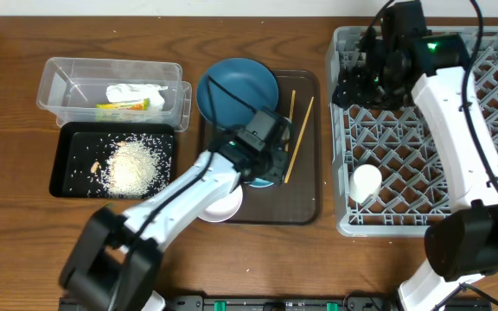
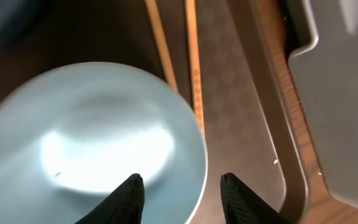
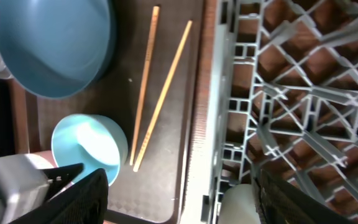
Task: Sort waste into correct bins and load items into the dishwasher rack
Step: 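Return the empty light-blue bowl to the brown tray with the left gripper, then grasp the light-blue bowl with the right gripper and lift it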
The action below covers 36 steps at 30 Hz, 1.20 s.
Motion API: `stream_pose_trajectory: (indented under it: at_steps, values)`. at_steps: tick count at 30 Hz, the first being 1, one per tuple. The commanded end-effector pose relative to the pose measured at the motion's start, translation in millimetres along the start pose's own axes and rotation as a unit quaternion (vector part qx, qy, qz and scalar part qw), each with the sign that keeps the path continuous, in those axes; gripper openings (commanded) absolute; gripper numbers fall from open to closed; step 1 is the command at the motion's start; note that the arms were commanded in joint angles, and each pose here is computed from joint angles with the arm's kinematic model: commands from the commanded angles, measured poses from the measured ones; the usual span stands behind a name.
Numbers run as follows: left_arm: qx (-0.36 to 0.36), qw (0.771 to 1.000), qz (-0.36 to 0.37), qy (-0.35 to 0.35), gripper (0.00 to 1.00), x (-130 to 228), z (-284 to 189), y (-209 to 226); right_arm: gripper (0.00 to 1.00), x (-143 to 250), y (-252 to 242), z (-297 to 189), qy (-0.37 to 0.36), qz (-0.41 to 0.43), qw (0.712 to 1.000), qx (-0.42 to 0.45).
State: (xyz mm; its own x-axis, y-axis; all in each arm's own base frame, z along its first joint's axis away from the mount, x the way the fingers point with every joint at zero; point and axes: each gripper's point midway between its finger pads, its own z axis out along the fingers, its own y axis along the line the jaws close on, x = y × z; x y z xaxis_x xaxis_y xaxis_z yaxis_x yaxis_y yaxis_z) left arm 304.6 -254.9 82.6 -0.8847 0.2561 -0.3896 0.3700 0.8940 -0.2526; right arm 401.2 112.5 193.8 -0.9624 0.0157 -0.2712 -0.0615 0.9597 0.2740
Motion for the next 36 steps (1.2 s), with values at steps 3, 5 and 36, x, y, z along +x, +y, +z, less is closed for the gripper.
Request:
stream_pose_trajectory:
  at_steps: [3,5,36]
  values:
    - [-0.006,0.994,-0.066,-0.087,0.47,-38.8,-75.6,25.9,0.72,1.4,37.7,3.1,-0.013,-0.053,0.998,-0.018]
    - [-0.018,0.991,-0.088,-0.095,0.5,-38.0,-93.8,44.1,0.71,4.0,50.0,10.1,-0.014,-0.069,0.997,-0.024]
    - [-0.095,0.968,-0.2,-0.122,0.84,-19.0,-155.8,147.2,0.54,105.0,78.9,163.5,0.068,-0.141,0.987,-0.037]
